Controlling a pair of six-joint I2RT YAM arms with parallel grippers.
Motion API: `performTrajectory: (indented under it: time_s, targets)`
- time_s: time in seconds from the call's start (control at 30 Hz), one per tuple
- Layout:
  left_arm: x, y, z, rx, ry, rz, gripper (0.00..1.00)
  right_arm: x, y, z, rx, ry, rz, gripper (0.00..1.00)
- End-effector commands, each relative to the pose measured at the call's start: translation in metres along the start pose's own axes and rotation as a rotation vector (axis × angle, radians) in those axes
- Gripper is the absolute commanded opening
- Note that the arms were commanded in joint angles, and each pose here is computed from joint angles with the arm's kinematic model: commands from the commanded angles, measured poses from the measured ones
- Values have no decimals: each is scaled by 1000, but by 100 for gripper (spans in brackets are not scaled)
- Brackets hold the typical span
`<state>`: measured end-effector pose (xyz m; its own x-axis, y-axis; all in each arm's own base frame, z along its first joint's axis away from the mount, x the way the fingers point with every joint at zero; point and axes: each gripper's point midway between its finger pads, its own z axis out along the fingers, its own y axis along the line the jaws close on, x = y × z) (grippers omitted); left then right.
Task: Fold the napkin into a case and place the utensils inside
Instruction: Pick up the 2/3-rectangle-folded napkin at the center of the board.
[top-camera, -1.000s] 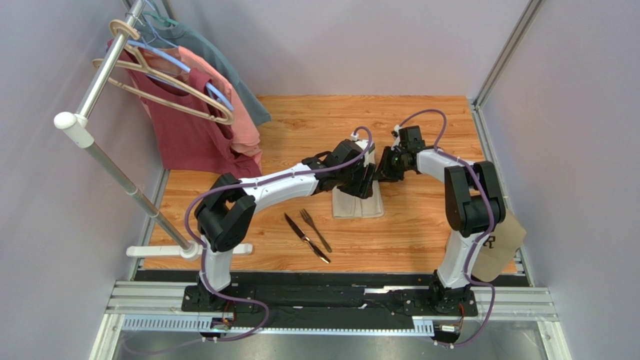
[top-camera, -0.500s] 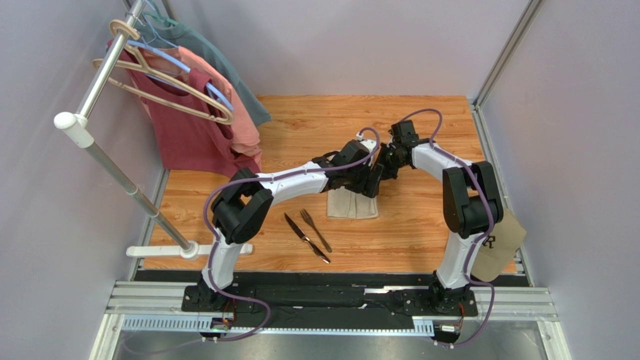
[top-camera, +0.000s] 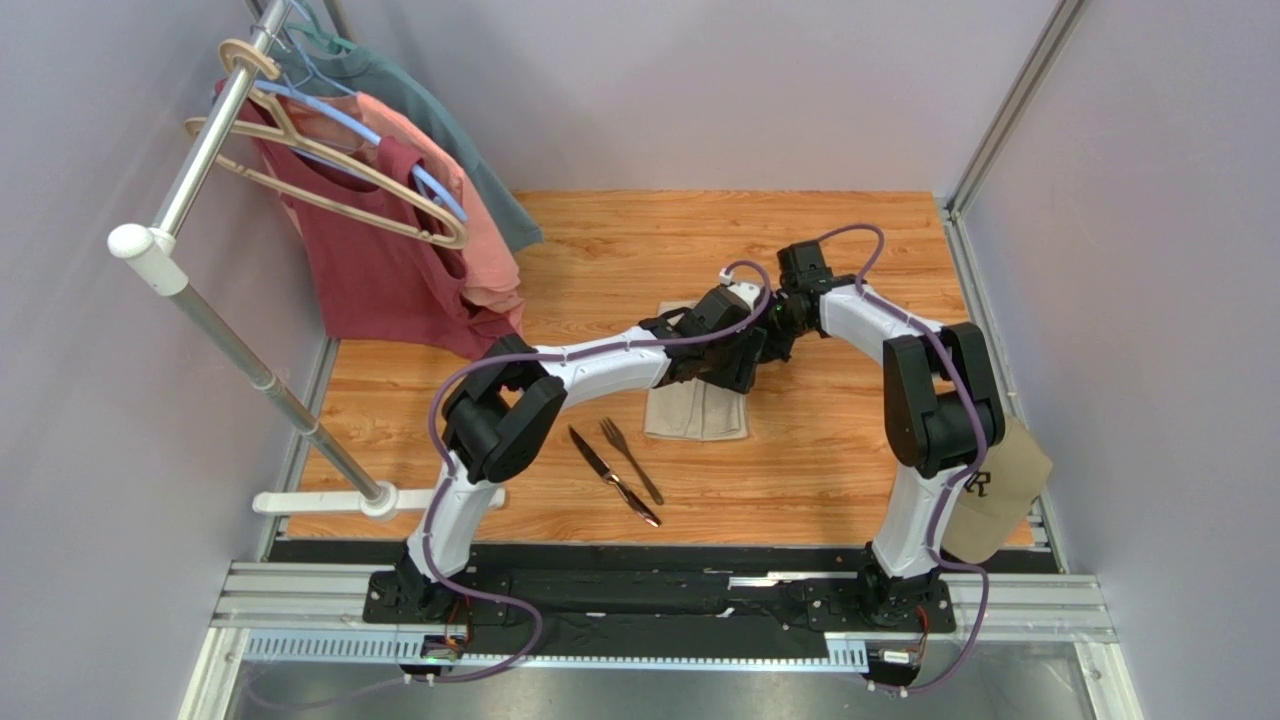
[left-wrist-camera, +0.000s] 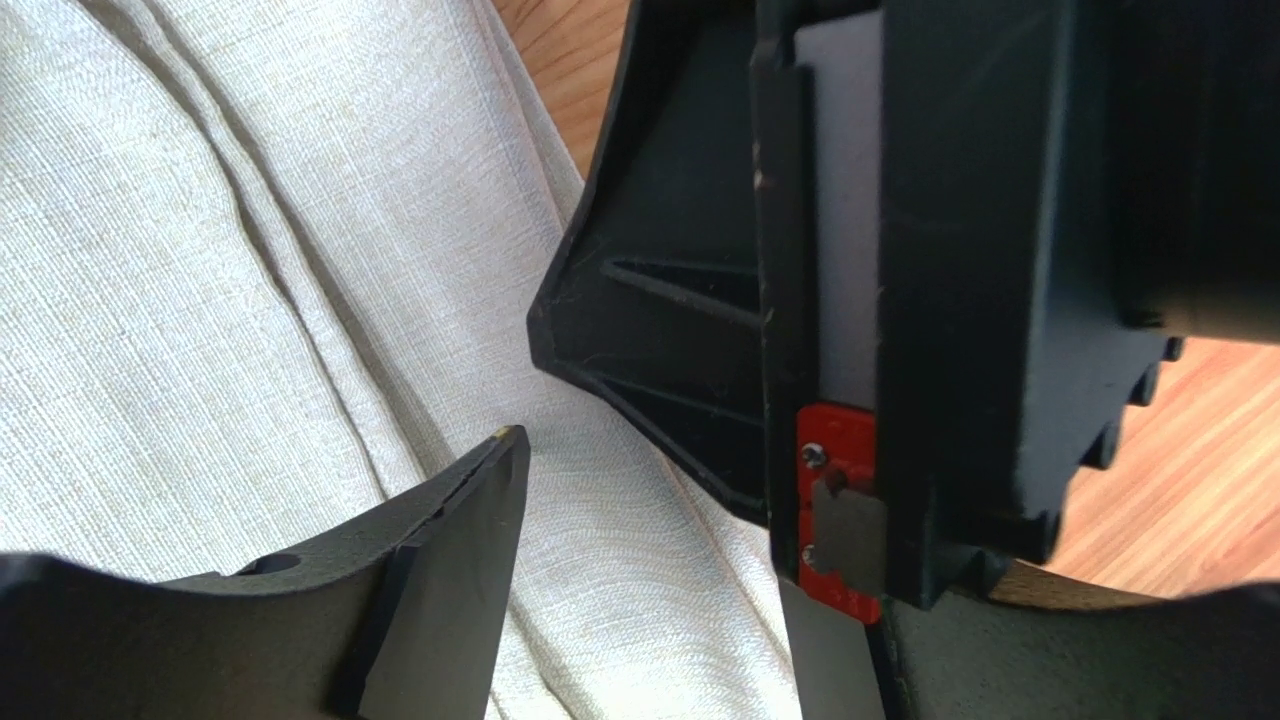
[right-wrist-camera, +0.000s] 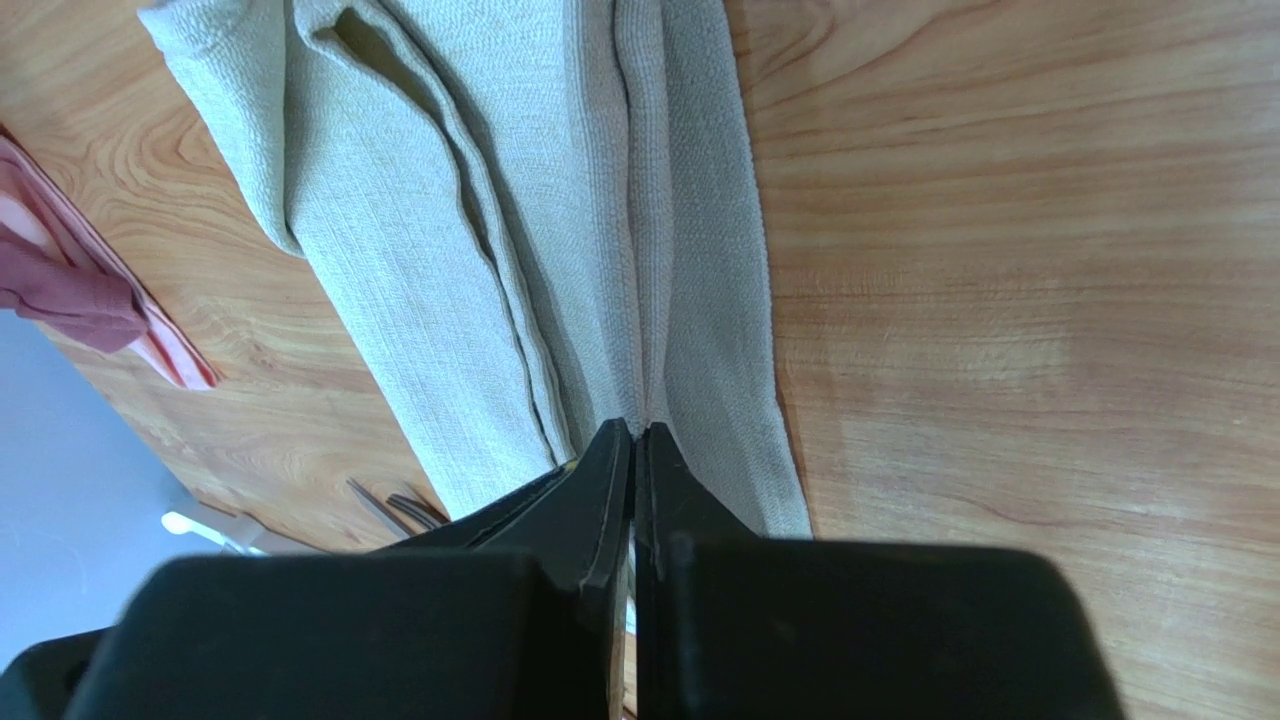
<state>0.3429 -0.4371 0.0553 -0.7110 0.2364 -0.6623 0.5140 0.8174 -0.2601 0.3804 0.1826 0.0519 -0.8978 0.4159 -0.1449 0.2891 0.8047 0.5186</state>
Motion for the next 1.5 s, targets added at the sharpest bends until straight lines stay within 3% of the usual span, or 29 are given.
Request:
performTrajectory:
  time_s: [0.0,0.1,0.2,0.23,0.33,0.37,0.47,0.53,0.73,0.93,1.27,1.47]
  targets:
    - [-21,11,2,-63,-60,-17,66,-5,23,-22,-66,-40,-13,0]
    - [-20,13,5,-77,-50,-19,56,-3,26,-23,-92,-27,-15,0]
    - [-20,15,7,-90,-42,-28,40,-4,27,-24,-123,-23,-16,1]
    - [-17,16,9,-93,-33,-28,31,-5,27,-25,-140,-17,-12,2]
    - [-19,17,8,-94,-32,-27,17,-11,24,-30,-160,-27,-15,18]
    - [-18,17,7,-97,-30,-28,15,-13,19,-31,-160,-35,-32,31]
    - [-16,22,6,-106,-20,-36,9,-22,6,-36,-153,-57,-45,48]
    - [-15,26,5,-107,-14,-48,5,-26,-2,-36,-139,-68,-47,50]
    - [-13,24,3,-53,5,-95,0,-20,-3,-17,-183,-26,-93,51]
    - [-14,19,-7,-12,8,-107,0,-29,2,-7,-246,-48,-126,70]
    - [-11,17,-1,16,21,-110,0,-28,3,19,-259,5,-138,71]
    - [-11,17,-4,20,17,-100,0,-24,2,32,-261,18,-105,65]
